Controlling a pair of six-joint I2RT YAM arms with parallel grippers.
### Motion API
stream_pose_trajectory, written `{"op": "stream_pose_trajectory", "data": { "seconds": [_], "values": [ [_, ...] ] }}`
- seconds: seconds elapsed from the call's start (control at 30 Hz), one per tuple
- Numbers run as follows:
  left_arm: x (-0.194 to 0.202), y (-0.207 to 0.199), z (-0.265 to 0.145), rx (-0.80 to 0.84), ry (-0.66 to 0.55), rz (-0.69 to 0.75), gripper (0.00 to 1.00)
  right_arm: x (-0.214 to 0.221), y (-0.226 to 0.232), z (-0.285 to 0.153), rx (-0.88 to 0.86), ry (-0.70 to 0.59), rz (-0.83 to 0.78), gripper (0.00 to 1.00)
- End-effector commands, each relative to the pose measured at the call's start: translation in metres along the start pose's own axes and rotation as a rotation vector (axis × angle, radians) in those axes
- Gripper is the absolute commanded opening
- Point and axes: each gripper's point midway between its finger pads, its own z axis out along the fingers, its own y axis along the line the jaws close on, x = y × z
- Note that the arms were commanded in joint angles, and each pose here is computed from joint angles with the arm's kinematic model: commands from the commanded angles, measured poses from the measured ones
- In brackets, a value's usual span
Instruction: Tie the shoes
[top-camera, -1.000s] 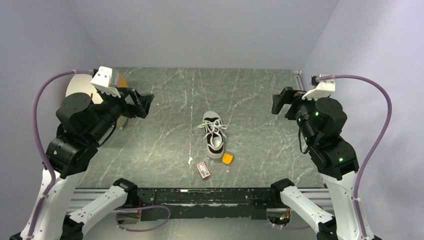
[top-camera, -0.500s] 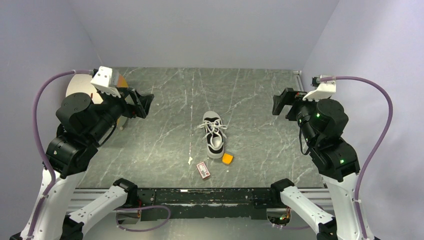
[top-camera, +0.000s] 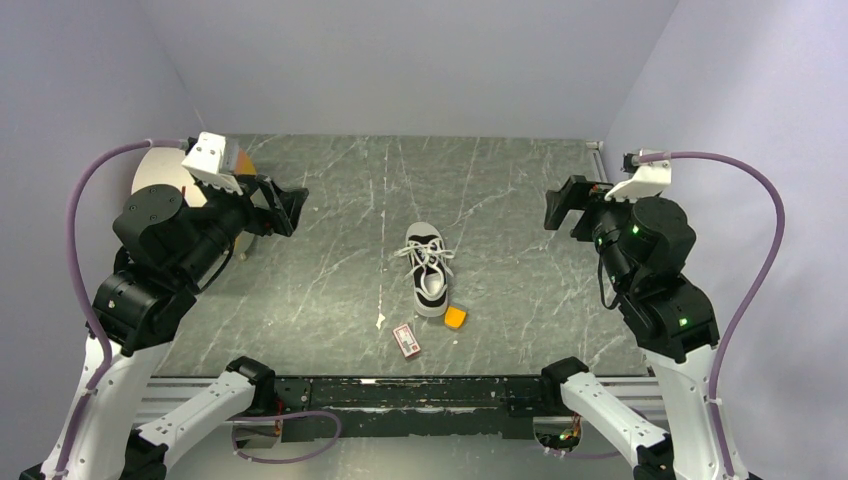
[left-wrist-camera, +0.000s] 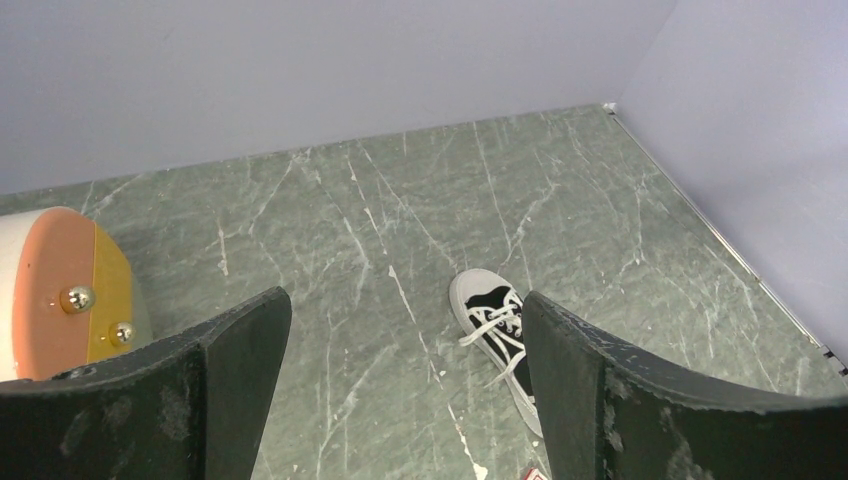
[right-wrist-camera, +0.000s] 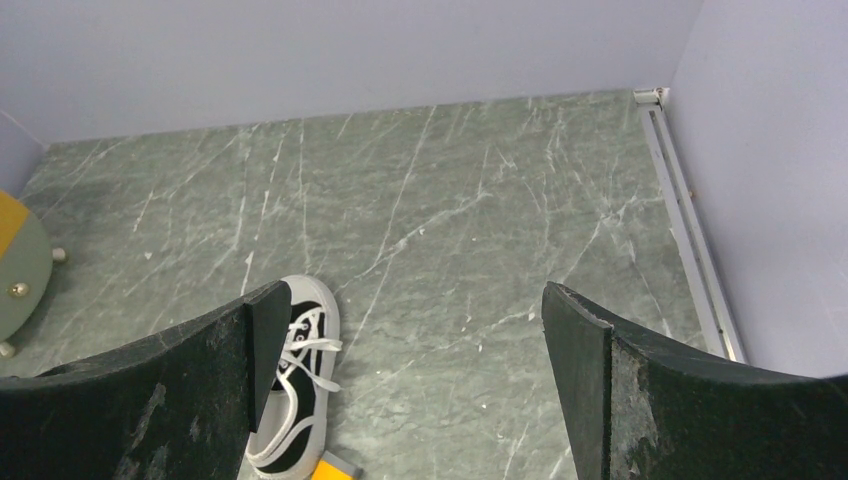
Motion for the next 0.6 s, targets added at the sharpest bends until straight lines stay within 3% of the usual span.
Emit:
{"op": "stream_pose_trajectory", "data": {
  "seconds": [0.0,0.37,0.57],
  "values": [
    [-0.004,0.003,0.003,-0.011,-0.013,0.017,0.89,0.000,0.000,0.003,0.002,-0.004,0.003,1.00],
    [0.030,0.002,0.025,-0.004,0.127,0.011,0.89,0.025,0.006,0.020,0.008,0.085,0.038,1.00],
    [0.027,0.001,0.026,0.003,0.109,0.022,0.89,0.024,-0.001,0.029,0.086,0.103,0.080,1.00]
  ]
}}
